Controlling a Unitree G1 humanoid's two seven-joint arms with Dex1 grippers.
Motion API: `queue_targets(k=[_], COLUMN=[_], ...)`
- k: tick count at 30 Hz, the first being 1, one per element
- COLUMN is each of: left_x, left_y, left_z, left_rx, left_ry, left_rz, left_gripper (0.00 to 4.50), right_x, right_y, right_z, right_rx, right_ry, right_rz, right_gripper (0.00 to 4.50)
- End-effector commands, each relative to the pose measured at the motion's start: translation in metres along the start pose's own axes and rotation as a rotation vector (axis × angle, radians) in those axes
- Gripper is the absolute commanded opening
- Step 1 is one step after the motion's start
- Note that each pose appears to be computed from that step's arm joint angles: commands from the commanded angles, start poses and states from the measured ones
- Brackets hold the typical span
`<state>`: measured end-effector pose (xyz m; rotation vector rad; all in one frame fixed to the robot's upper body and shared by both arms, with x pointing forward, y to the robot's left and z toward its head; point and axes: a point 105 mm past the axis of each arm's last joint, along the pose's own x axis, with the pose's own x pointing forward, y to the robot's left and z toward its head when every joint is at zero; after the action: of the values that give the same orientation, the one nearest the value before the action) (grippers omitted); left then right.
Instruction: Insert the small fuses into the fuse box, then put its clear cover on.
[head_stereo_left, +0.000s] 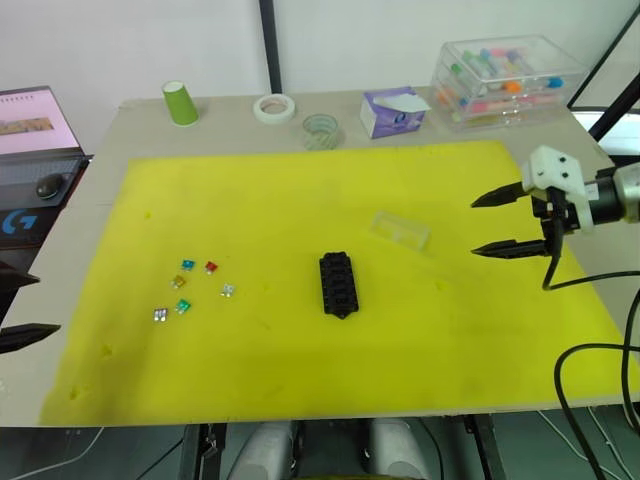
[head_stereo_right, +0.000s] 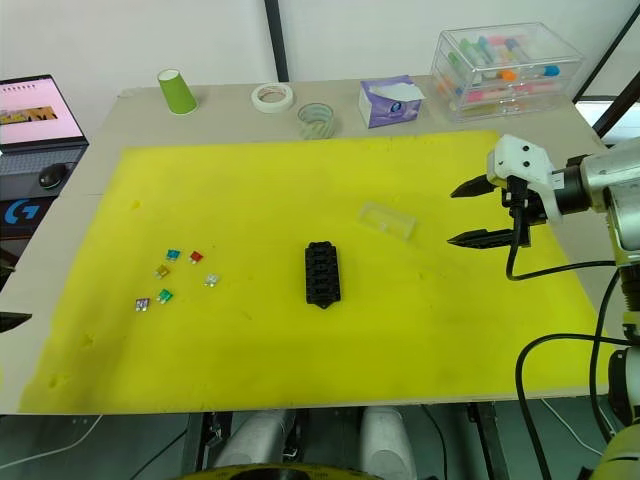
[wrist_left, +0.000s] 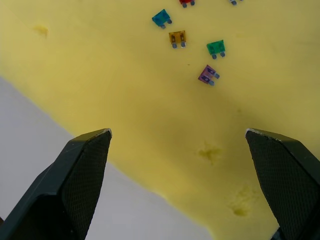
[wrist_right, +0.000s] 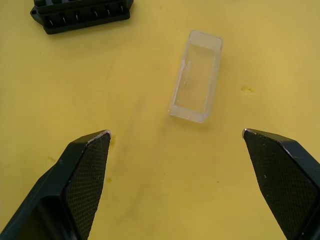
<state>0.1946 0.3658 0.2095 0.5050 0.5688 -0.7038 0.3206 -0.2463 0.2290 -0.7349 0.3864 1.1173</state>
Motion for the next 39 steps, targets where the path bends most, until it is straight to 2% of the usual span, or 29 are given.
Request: queue_targets(k=[1,11,16,22,26,33,39], left_x=[-0.002,0.001,0.015,0.033,0.059,0.085,0.099], left_y=[0.000,0.001,-0.003,-0.021,-0.037,-0.038,-0.038], left_z=[0.003,0.003,0.001,-0.015,-0.034,-0.032,-0.026], left_rx=[0.006,-0.005,-0.083,-0.258,-0.494,-0.808,-1.001], left_ry=[-0.007,-0.012,-0.061,-0.085,-0.108,-0.227,-0.279], left_rz=[0.013,0.011,-0.029,-0.139,-0.226,-0.256,-0.298], left_gripper=[4.50,4.50,4.50,4.50,4.50,4.50,4.50], right_x=[-0.007,-0.003,0.007,0.032,0.074,0.123,0.142], right_y=[-0.002,0.000,0.001,0.013,0.046,0.077,0.089], right_z=[0.012,0.017,0.039,0.088,0.131,0.147,0.173], right_rx=[-0.037,-0.029,-0.022,-0.045,-0.092,-0.160,-0.214], right_ry=[-0.035,-0.068,-0.159,-0.309,-0.418,-0.414,-0.469], right_rz=[-0.023,-0.017,-0.005,0.058,0.184,0.272,0.318], right_gripper=[4.49,4.49,4.49,4.49,4.49,4.49,4.49])
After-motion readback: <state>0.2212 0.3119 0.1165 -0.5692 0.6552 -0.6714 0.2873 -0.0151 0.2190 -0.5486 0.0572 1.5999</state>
